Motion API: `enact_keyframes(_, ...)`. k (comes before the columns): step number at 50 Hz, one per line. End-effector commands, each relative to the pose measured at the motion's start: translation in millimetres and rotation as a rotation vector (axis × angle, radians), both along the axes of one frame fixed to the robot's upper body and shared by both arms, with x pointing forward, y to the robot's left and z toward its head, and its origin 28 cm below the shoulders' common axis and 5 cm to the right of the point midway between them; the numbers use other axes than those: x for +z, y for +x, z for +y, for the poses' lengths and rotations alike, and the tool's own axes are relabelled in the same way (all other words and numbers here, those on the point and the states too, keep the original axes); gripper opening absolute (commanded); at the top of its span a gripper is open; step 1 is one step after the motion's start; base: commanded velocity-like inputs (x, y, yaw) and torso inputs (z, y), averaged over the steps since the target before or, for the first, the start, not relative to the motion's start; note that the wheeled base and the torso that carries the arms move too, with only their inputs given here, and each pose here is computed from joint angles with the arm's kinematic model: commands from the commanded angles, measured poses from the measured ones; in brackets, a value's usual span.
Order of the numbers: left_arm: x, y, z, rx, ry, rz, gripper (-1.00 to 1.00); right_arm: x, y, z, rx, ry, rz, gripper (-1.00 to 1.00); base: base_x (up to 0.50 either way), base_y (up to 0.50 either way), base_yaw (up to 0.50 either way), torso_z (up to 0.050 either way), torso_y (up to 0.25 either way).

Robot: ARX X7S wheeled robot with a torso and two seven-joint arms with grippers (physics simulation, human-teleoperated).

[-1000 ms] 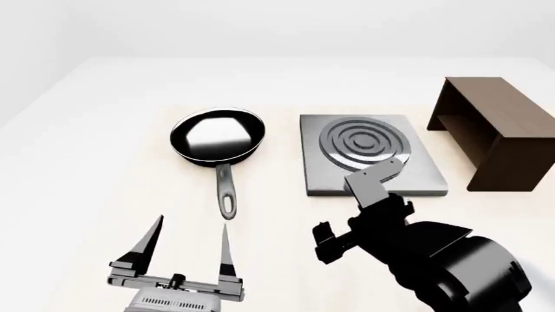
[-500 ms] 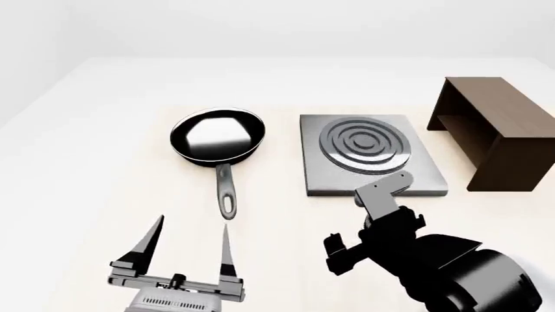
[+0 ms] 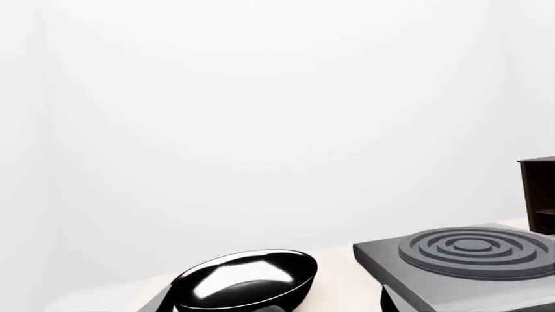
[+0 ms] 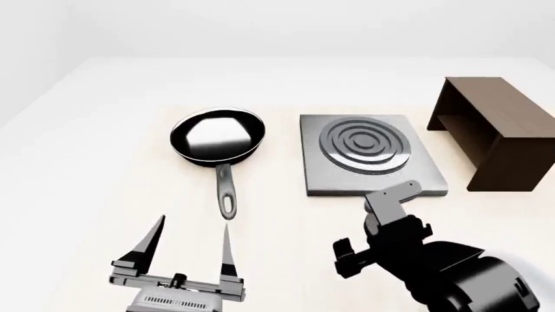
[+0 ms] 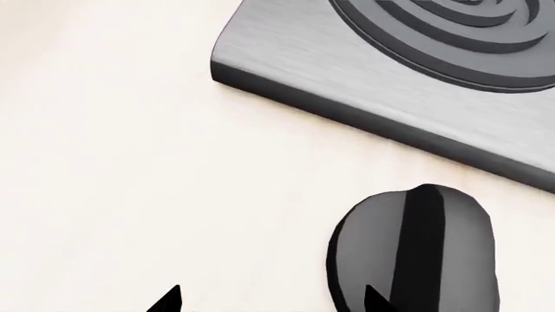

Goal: Turn on the stove.

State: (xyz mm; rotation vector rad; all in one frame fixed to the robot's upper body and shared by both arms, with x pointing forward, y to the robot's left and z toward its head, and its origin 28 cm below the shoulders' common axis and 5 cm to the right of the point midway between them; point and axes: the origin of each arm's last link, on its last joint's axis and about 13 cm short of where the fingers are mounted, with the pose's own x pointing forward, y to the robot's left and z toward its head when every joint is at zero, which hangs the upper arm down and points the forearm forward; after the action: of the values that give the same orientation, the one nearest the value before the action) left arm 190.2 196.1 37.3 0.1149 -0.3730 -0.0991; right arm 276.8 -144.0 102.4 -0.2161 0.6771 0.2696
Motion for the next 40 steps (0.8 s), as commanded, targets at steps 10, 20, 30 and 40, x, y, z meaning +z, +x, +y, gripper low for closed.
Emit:
enact_keyframes(10, 2.0, -0.6, -0.7, -0.001, 0.003, 0.001, 1.00, -14.1, 3.0, -6.0, -0.024, -0.008, 0.014, 1.00, 0.00, 0.00, 0.00, 0.000, 0.000)
enact_keyframes(20, 1.4, 0.1, -0.4, -0.001, 0.004, 0.002, 1.00, -20.0, 5.6, -11.4, -0.051, -0.002, 0.017, 1.00, 0.00, 0.00, 0.00, 0.000, 0.000)
enact_keyframes(30, 0.0, 0.7, -0.1, -0.001, 0.006, 0.004, 1.00, -27.7, 7.7, -13.8, -0.064, -0.003, 0.029, 1.00, 0.00, 0.00, 0.00, 0.000, 0.000)
enact_keyframes(40, 0.6, 0.7, -0.3, -0.002, 0.007, 0.005, 1.00, -24.1, 7.7, -17.8, -0.079, -0.009, 0.027, 1.00, 0.00, 0.00, 0.00, 0.000, 0.000)
